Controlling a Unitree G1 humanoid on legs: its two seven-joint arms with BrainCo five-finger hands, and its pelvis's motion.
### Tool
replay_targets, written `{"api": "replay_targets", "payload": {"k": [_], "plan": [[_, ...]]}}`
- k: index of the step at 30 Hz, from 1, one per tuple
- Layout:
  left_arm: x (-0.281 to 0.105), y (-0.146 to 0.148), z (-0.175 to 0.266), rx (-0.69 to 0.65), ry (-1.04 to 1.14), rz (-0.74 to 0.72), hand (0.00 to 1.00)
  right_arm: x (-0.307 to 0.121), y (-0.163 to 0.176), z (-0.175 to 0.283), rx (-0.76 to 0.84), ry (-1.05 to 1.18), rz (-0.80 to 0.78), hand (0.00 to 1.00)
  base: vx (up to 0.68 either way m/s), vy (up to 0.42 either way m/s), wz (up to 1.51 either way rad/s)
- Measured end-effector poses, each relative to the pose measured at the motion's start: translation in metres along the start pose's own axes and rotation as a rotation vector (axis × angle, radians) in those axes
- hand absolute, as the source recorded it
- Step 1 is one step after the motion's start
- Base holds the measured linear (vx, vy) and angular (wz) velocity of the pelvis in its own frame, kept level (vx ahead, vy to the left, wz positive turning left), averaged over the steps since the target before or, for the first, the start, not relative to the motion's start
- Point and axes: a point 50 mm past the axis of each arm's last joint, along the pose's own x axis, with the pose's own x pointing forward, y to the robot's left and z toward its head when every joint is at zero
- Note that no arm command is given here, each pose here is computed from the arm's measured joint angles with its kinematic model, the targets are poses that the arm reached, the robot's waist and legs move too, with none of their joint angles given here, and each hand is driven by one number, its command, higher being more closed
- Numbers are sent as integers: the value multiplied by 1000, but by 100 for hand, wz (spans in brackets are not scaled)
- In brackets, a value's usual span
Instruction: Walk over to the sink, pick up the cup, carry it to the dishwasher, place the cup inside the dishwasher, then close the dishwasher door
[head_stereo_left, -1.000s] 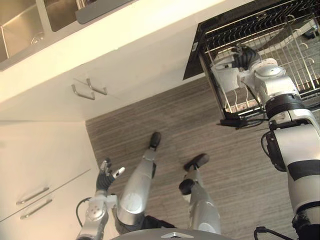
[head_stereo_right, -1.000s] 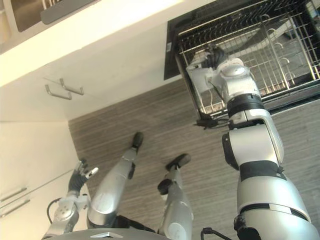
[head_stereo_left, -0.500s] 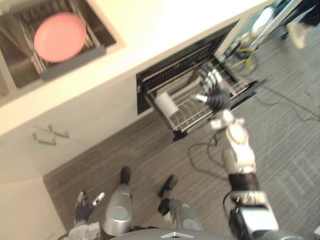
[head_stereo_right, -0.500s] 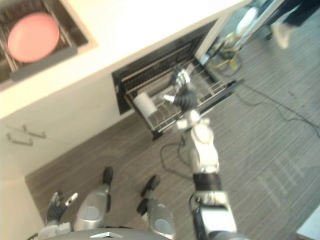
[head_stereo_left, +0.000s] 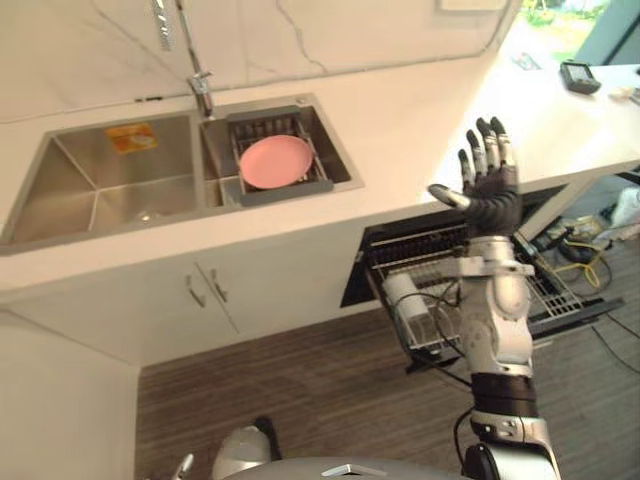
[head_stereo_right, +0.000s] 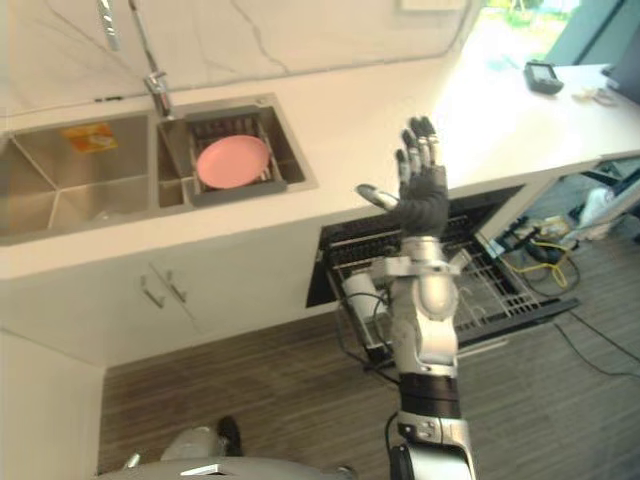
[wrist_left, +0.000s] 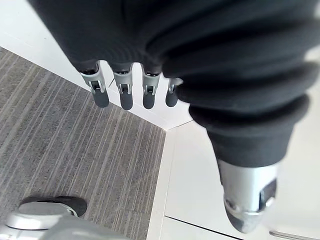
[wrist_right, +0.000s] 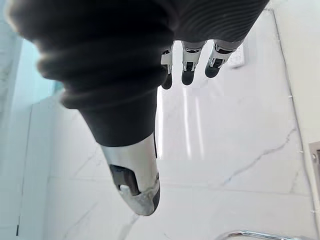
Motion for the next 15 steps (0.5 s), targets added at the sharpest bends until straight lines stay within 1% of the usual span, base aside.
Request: {"api": "replay_targets", "payload": {"k": [2, 3, 5, 8, 11, 15], "plan": [[8, -9, 14, 73, -35, -53, 0, -19, -12, 10, 6, -3, -56, 0, -25, 186, 80], [11, -9, 21, 104, -54, -65, 0, -26, -16, 15, 1, -11, -83, 0, 20, 30, 163], [24, -26, 56, 166, -159, -135, 0, -46, -35, 37, -44, -52, -181, 0, 47, -94, 191], [27, -43, 74, 216, -234, -225, 0, -51, -43, 44, -39, -81, -241, 0, 33, -104, 118], [22, -57, 72, 219, -265, -294, 0, -49, -42, 45, -31, -106, -249, 0, 55, -87, 44], [19, -61, 70, 233, -285, -322, 0, -40, -39, 41, -7, -123, -250, 0, 23, -79, 4]]}}
